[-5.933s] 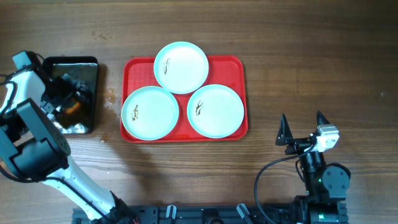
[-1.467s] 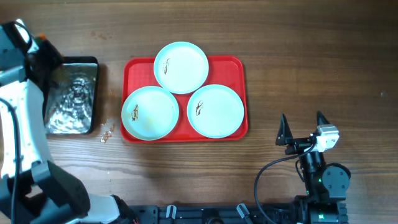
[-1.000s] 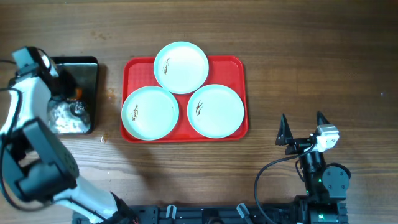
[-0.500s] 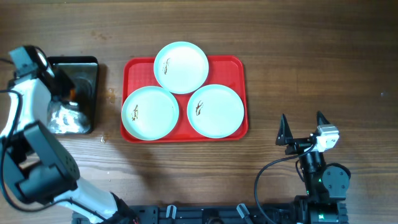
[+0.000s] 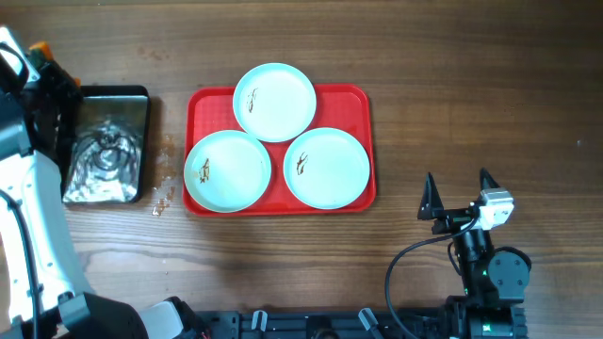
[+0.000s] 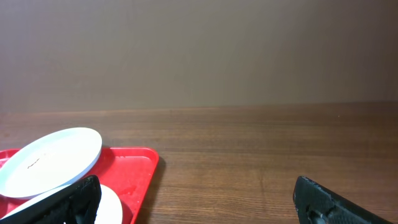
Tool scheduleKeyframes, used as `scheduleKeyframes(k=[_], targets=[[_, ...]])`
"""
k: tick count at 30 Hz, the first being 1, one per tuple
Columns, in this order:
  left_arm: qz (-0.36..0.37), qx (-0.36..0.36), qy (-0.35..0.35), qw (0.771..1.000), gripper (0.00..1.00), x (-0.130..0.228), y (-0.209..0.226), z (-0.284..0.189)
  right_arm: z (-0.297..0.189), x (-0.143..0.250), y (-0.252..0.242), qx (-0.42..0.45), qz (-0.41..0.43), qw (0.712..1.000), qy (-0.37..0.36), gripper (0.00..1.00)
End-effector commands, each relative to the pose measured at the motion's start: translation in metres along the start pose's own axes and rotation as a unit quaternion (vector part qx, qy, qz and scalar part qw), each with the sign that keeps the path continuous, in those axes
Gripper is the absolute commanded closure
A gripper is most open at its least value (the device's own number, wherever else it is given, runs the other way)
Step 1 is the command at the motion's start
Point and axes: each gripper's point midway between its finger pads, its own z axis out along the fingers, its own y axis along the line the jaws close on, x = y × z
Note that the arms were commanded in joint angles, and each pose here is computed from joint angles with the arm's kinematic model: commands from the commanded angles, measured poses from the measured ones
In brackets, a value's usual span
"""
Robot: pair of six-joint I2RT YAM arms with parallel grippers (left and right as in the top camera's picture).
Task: Clean dirty plates on tray and stack at the side
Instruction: 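Carry the sponge with the left gripper onto the lower-left plate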
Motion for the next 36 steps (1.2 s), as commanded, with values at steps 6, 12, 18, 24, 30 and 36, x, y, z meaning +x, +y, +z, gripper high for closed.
scheduleKeyframes(k=[6, 12, 18, 24, 30, 36], targets=[[-0.007, -0.099, 0.212, 0.972, 0.96, 0.140, 0.059, 0.091, -0.001, -0.002, -0.002, 0.005, -0.010, 1.000, -0.006, 0.00], [-0.011, 0.082, 0.090, 0.993, 0.96, 0.047, -0.021, 0.029, -0.001, -0.002, -0.002, 0.005, -0.009, 1.000, -0.006, 0.00], [-0.027, 0.191, 0.014, 0.981, 0.96, 0.007, -0.067, -0.047, -0.001, -0.002, -0.002, 0.005, -0.009, 1.000, -0.006, 0.00], [-0.126, 0.277, 0.173, 0.937, 0.96, 0.069, -0.115, -0.081, -0.001, -0.002, -0.002, 0.005, -0.009, 1.000, -0.006, 0.00], [-0.023, 0.249, 0.296, 0.922, 0.96, 0.164, -0.153, -0.069, -0.001, -0.002, -0.002, 0.005, -0.010, 1.000, -0.006, 0.00], [0.027, 0.115, 0.337, 0.934, 0.96, 0.226, -0.141, -0.026, -0.001, -0.002, -0.002, 0.005, -0.010, 1.000, -0.006, 0.00]])
